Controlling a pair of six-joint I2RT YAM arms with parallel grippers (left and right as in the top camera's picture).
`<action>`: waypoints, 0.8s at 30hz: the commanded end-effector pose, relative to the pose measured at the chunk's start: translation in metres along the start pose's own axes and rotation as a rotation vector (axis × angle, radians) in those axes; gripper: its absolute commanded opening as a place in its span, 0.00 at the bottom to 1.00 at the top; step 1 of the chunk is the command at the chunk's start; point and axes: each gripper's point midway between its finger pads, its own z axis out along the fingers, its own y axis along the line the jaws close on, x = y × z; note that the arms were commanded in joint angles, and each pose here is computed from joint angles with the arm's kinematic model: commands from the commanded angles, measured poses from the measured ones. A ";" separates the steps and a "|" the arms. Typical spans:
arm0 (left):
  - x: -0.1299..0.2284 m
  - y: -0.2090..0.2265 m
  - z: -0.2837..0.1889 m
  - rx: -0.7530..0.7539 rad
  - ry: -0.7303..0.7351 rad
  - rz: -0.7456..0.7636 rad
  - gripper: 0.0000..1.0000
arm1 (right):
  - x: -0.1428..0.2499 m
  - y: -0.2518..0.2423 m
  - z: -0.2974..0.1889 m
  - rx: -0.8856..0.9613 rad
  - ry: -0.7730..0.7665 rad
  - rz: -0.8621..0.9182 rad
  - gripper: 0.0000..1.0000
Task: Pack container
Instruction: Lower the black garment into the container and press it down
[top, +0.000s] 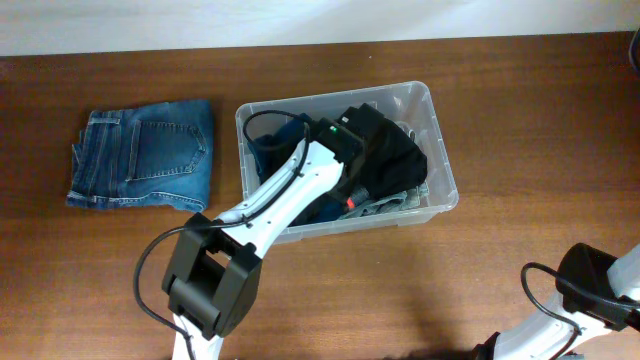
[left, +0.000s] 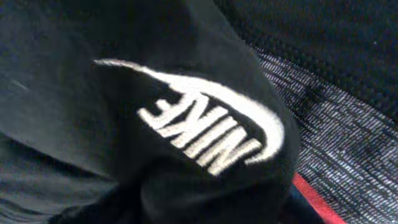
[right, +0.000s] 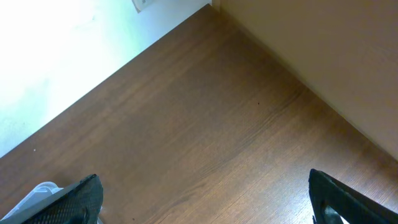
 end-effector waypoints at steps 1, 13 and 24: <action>-0.004 0.007 -0.002 0.012 -0.002 -0.015 0.72 | 0.001 -0.003 -0.005 0.006 -0.005 0.002 0.98; -0.050 0.053 -0.084 0.003 -0.165 -0.141 0.99 | 0.001 -0.003 -0.005 0.006 -0.005 0.002 0.98; -0.031 0.040 -0.081 0.156 -0.058 -0.228 0.01 | 0.001 -0.003 -0.005 0.006 -0.005 0.002 0.98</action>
